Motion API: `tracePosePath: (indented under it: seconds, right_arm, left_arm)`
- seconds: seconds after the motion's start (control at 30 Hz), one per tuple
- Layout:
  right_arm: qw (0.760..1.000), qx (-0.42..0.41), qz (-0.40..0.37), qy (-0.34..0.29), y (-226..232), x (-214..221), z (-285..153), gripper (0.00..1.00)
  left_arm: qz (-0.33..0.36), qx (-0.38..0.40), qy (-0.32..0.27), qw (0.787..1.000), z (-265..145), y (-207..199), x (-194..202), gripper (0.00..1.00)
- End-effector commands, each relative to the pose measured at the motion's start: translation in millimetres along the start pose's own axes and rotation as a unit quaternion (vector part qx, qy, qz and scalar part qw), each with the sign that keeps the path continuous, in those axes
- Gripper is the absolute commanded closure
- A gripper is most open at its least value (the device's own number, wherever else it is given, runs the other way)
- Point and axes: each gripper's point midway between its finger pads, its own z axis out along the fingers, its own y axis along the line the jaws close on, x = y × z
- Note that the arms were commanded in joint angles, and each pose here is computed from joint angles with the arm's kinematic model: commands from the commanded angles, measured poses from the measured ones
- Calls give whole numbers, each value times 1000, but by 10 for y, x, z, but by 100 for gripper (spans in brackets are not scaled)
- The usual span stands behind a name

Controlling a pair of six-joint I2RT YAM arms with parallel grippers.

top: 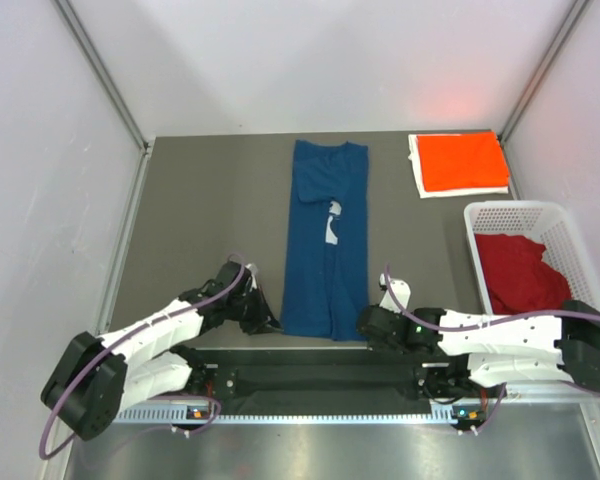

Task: Fold and stack the t-shirts
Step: Fold the tshirt

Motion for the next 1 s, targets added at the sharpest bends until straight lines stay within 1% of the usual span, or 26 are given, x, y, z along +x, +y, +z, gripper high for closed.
tracePosePath:
  seconds: [0.0, 0.2, 0.3, 0.4, 0.53, 0.7, 0.8, 0.9, 0.97]
  right_arm:
    - [1000, 7, -10, -4, -6, -28, -139, 100]
    - [1000, 6, -24, 1, 7, 33, -228, 100]
    - [1000, 7, -30, 3, 25, 32, -234, 100]
    - [999, 19, -48, -11, 35, -63, -277, 100]
    - [996, 32, -80, -30, 91, -215, -354, 100]
    - [995, 32, -80, -45, 150, -423, -387, 100]
    - [994, 43, -88, -51, 110, -581, -364, 100]
    - [992, 44, -98, -58, 105, -751, -316, 100]
    - [991, 44, -105, -66, 113, -892, -271, 100]
  left_arm:
    - [-25, -8, 8, 1000, -31, 22, 106, 100]
    - [-15, -27, 25, 999, 10, -27, 325, 100]
    - [-21, -48, 22, 998, 20, 28, 322, 100]
    - [-15, -53, 11, 998, 8, -34, 248, 100]
    - [6, -49, 6, 999, 6, -258, 115, 100]
    - [24, -58, 2, 998, 34, -449, -58, 100]
    - [24, -55, -2, 998, 60, -575, -200, 100]
    - [21, -62, -4, 998, 70, -568, -347, 100]
    - [17, -62, -14, 998, 56, -616, -527, 100]
